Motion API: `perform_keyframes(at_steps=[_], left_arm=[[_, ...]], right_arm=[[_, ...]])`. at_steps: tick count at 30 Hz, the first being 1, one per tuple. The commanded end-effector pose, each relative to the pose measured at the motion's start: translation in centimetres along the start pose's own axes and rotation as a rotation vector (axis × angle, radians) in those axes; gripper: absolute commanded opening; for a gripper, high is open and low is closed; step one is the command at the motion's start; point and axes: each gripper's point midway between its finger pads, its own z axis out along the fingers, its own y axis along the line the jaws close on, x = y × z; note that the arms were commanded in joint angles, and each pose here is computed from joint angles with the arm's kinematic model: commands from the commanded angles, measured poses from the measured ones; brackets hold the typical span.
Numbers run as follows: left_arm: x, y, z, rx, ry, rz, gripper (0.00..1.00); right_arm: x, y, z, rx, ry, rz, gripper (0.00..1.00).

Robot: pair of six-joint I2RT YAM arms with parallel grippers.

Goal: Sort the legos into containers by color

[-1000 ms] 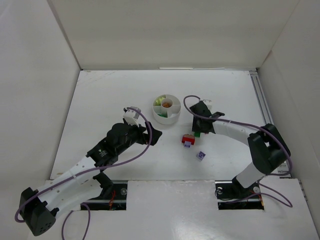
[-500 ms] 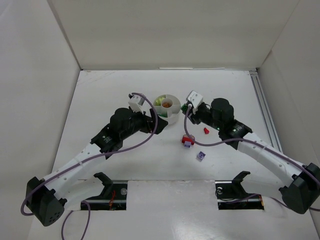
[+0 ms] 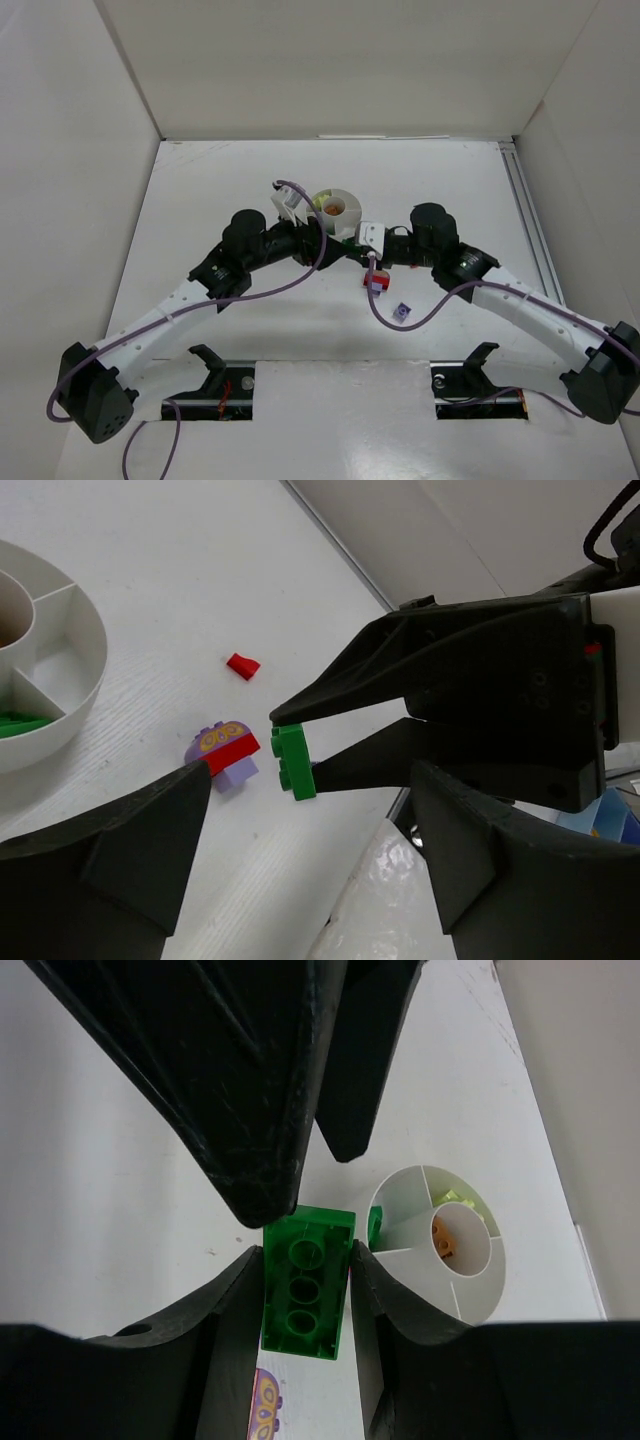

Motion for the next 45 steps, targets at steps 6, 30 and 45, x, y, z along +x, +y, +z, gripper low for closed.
perform_keyframes(at_steps=[6, 30, 45], left_arm=[[-0.8, -2.8, 1.5, 0.094, 0.003, 0.053, 0.62], [-1.4, -2.0, 1.6, 0.042, -0.021, 0.058, 0.22], [-2.7, -2.5, 1.2, 0.022, -0.038, 0.05, 0.0]], right_arm=[[-4.4, -1.2, -0.8, 0.0, -0.11, -0.106, 0.31], [-5.8, -1.7, -1.3, 0.019, -0.132, -0.117, 0.3], [-5.8, -4.7, -2.0, 0.209, -0.105, -0.089, 0.6]])
